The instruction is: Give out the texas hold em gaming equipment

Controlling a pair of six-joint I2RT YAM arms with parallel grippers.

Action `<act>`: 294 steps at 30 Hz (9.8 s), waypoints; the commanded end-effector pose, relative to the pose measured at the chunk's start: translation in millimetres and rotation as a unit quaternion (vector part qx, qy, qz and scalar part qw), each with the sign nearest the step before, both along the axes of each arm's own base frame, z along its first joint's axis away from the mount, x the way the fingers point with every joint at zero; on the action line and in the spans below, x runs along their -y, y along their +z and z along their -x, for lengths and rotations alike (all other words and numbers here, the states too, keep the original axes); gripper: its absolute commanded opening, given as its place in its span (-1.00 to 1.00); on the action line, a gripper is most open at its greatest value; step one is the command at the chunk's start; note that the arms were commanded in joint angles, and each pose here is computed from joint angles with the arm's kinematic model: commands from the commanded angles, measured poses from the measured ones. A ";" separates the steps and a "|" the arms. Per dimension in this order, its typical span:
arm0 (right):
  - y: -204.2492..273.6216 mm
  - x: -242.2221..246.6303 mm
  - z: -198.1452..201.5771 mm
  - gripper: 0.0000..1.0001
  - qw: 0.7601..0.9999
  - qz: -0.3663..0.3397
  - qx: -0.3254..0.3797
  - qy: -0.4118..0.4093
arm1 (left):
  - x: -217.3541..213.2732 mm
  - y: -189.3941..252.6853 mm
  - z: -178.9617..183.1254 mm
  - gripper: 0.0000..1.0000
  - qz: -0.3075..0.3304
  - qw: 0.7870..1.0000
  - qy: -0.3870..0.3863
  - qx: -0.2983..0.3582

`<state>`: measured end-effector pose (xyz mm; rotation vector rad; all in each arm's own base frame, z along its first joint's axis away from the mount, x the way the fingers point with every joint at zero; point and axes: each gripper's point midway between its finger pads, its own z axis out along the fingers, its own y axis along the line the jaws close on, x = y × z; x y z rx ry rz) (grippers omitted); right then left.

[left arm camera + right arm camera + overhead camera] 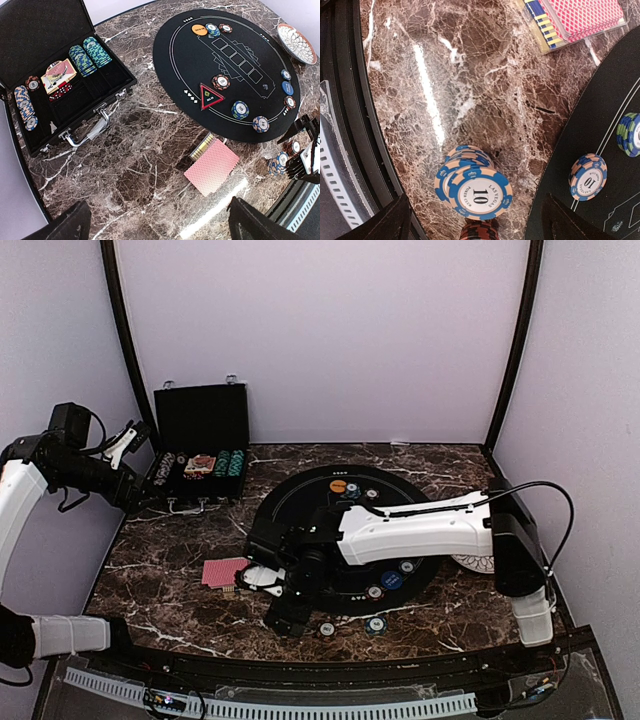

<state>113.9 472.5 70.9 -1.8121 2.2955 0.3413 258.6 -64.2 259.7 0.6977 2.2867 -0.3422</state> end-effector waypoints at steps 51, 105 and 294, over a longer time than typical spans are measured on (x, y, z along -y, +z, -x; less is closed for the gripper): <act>-23.2 -15.3 5.7 -0.44 0.999 -0.001 -0.020 0.028 | 0.8 11.4 11.7 0.98 -0.010 1.000 -0.008 0.018; 23.9 106.3 -300.6 -1.00 0.929 -0.040 0.107 -0.352 | 2.5 7.9 5.5 0.98 -0.004 1.000 -0.013 0.012; -17.1 -16.2 10.4 -0.30 0.999 -0.010 -0.017 0.040 | 4.6 12.7 16.5 0.97 -0.009 0.999 -0.027 0.019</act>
